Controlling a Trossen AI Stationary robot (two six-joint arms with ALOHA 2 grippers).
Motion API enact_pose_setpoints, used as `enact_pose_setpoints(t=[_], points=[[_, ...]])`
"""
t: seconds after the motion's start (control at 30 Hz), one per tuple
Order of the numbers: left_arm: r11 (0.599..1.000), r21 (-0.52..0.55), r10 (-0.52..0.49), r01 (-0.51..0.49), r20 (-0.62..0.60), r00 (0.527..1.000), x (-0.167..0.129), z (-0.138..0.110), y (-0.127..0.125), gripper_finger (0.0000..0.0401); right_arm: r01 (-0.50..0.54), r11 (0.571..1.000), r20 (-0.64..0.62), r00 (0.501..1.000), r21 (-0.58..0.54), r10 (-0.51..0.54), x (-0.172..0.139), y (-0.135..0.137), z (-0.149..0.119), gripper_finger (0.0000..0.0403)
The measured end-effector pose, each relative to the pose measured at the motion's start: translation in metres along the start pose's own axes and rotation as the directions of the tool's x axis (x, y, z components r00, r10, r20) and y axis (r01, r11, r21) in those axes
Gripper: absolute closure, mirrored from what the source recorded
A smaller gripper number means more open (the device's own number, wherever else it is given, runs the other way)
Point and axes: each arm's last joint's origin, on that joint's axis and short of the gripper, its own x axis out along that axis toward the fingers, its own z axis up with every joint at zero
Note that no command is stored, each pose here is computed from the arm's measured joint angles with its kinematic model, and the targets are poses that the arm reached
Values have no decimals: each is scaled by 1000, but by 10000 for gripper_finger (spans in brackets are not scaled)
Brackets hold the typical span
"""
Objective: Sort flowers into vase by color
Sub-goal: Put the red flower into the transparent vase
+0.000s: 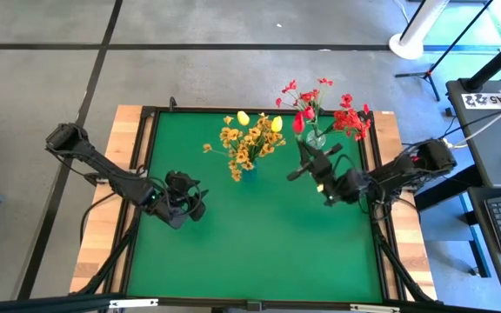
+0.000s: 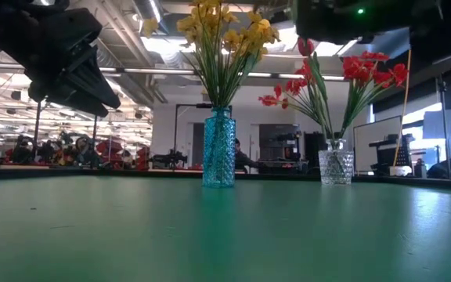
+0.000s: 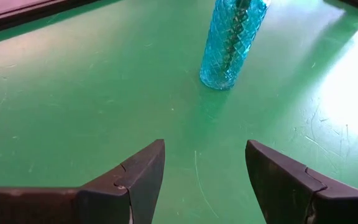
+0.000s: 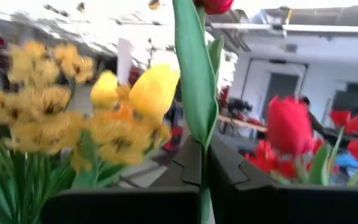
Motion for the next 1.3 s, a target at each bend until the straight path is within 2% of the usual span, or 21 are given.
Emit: enact_pose_setpoints(t=[0.2, 0.47, 0.57, 0.7, 0.83, 1.0, 1.3], points=[[1000, 19, 4, -4, 1, 1000, 0, 0, 0, 183, -176, 984, 190, 967, 10, 171, -18, -38, 4, 400], [999, 36, 34, -34, 8, 999, 5, 3, 3, 183, -164, 977, 297, 947, 134, 119, -45, -106, 2, 400], [998, 29, 57, -57, 14, 998, 9, 7, 5, 183, -152, 981, 312, 944, 121, 107, -48, -118, -2, 400], [996, 21, 91, -92, 15, 996, 16, 12, 9, 183, -125, 990, 328, 940, 64, 97, -38, -124, -4, 400], [995, 24, 100, -99, -4, 995, 21, 16, 11, 183, -28, 1000, 279, 960, 7, 24, -20, -131, -10, 400], [994, 30, 106, -105, -31, 994, 27, 20, 14, 183, -69, 997, 291, 955, 18, 61, 0, -141, -23, 401], [992, 9, 128, -127, -33, 991, 32, 24, 17, 183, -59, 998, 245, 968, 37, 49, 22, -163, -42, 401]])
